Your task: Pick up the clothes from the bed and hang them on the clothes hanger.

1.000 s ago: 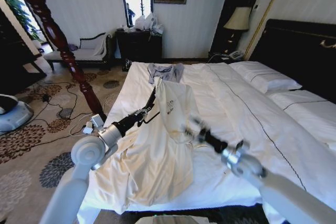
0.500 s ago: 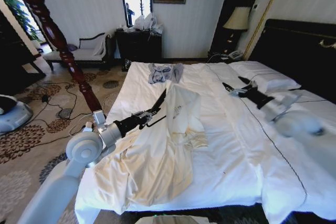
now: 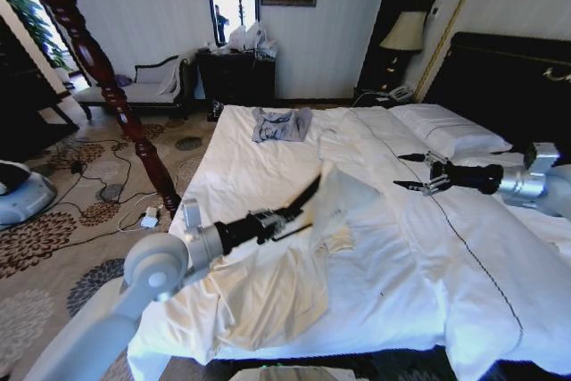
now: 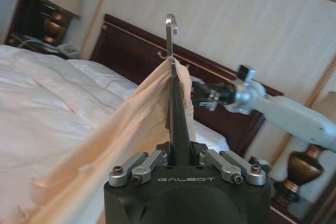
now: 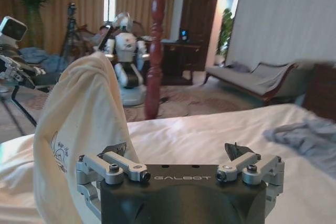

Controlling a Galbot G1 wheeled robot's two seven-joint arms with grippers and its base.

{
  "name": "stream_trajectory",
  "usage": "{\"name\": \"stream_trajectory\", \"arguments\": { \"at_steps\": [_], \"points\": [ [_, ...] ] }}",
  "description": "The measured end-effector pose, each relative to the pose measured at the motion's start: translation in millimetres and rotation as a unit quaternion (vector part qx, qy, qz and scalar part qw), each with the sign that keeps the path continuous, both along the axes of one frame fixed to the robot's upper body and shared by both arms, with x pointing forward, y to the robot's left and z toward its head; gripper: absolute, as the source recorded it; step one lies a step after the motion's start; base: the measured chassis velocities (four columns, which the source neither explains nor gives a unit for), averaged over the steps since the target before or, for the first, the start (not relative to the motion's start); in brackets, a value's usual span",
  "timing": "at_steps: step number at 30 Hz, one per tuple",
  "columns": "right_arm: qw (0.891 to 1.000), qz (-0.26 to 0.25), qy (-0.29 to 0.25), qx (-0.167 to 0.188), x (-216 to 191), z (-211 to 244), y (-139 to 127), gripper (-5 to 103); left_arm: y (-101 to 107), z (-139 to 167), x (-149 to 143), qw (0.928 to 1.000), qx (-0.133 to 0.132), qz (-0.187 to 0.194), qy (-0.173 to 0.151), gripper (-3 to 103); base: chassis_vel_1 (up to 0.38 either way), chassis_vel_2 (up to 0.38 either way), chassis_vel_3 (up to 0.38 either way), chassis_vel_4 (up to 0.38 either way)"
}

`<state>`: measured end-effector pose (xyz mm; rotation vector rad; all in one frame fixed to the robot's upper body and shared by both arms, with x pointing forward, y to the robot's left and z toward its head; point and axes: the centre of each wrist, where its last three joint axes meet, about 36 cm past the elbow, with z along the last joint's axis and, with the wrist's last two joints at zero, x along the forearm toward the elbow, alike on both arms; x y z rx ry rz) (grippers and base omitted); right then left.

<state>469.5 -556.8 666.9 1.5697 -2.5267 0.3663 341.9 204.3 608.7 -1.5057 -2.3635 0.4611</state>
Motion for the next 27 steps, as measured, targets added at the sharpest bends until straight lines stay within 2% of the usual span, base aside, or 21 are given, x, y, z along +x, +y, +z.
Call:
{"name": "stream_trajectory", "arguments": {
  "at_steps": [3,8,14,23,25,27],
  "points": [
    [1.000,0.019,0.021,-0.003,0,0,0,100,-2,2,-5,1.0000,0.001,-0.009,-0.002,20,0.000,0.000,0.000,0.000],
    [0.995,0.080,0.057,-0.021,0,-4,-6,100,-6,6,-13,0.9998,-0.002,-0.019,-0.007,20,0.000,0.000,0.000,0.000],
    [0.988,0.127,0.090,-0.017,0,-9,-3,100,-8,8,-21,0.9995,0.000,-0.029,-0.010,20,0.000,0.000,0.000,0.000],
    [0.979,0.161,0.124,-0.016,0,-15,-6,102,-11,8,-26,0.9991,-0.001,-0.041,-0.007,20,0.000,0.000,0.000,0.000],
    [0.979,0.162,0.125,-0.014,1,-18,-6,93,-12,8,-26,0.9990,-0.001,-0.043,-0.007,20,0.000,0.000,0.000,0.000],
    [0.979,0.162,0.126,-0.014,1,-20,-6,93,-13,8,-26,0.9990,-0.002,-0.045,-0.008,20,0.000,0.000,0.000,0.000]
  ]
}}
